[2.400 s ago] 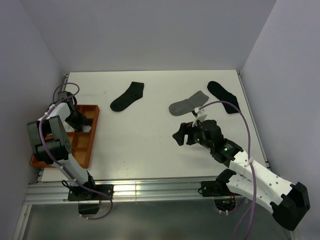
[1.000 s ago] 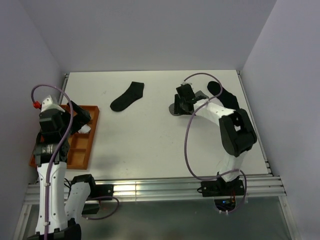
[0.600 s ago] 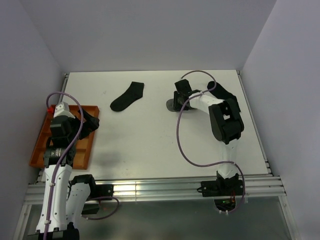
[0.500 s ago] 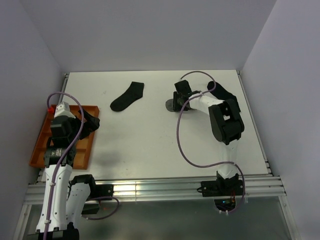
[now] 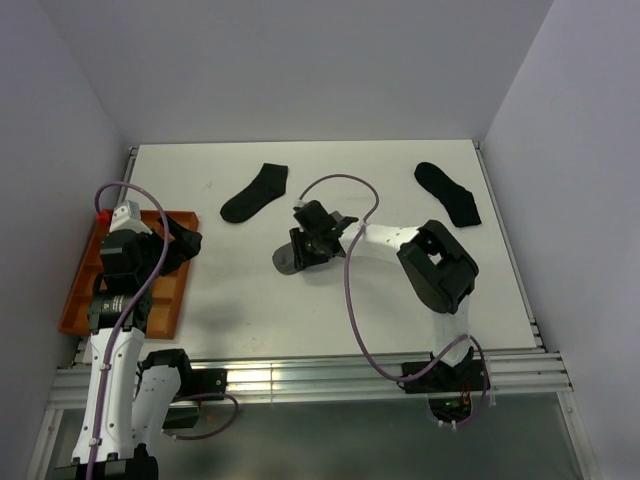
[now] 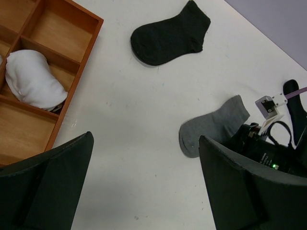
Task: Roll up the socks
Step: Adjust the sock at the center of the board.
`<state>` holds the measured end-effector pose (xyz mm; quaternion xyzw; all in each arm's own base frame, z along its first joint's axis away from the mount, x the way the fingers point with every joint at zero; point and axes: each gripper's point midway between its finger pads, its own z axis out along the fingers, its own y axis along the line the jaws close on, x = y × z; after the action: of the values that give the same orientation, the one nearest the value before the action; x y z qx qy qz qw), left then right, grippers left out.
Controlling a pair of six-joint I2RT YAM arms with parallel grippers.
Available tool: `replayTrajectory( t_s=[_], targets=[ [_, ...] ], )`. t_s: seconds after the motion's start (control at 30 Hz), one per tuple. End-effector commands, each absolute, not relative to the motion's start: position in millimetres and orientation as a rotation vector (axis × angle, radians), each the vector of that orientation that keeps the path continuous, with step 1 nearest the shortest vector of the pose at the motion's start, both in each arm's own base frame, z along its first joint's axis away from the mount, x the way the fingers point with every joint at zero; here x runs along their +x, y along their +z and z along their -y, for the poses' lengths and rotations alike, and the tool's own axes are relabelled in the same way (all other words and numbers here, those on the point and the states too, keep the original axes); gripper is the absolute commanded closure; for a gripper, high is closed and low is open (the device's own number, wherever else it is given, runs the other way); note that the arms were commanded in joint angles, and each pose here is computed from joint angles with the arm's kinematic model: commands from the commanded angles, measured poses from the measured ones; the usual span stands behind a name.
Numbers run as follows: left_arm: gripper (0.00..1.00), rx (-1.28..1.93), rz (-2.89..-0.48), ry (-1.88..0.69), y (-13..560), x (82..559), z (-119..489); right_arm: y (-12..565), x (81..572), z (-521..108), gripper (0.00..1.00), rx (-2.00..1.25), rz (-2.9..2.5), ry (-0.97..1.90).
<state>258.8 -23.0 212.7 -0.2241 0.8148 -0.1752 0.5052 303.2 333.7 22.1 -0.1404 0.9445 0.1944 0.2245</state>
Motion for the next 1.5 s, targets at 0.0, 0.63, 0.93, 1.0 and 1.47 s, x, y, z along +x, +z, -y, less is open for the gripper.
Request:
replayTrajectory(
  t_s=[0.0, 0.63, 0.93, 1.0, 1.47],
  targets=[
    [0.03, -0.491, -1.937, -0.444, 220, 264, 27, 61, 337, -307, 0.54, -0.315, -2.546, 0.452],
    [0.06, -0.439, -1.987, -0.509, 209, 269, 40, 54, 439, -229, 0.54, -0.088, -2.530, 0.444],
    [0.06, -0.440, -1.978, -0.514, 211, 268, 41, 9, 409, -187, 0.55, 0.158, -2.657, 0.362],
    [0.06, -0.438, -1.983, -0.516, 210, 268, 41, 7, 383, -173, 0.55, 0.234, -2.682, 0.323],
    [0.06, -0.426, -1.978, -0.528, 211, 266, 43, 100, 208, -240, 0.54, -0.183, -2.538, 0.648]
  ],
)
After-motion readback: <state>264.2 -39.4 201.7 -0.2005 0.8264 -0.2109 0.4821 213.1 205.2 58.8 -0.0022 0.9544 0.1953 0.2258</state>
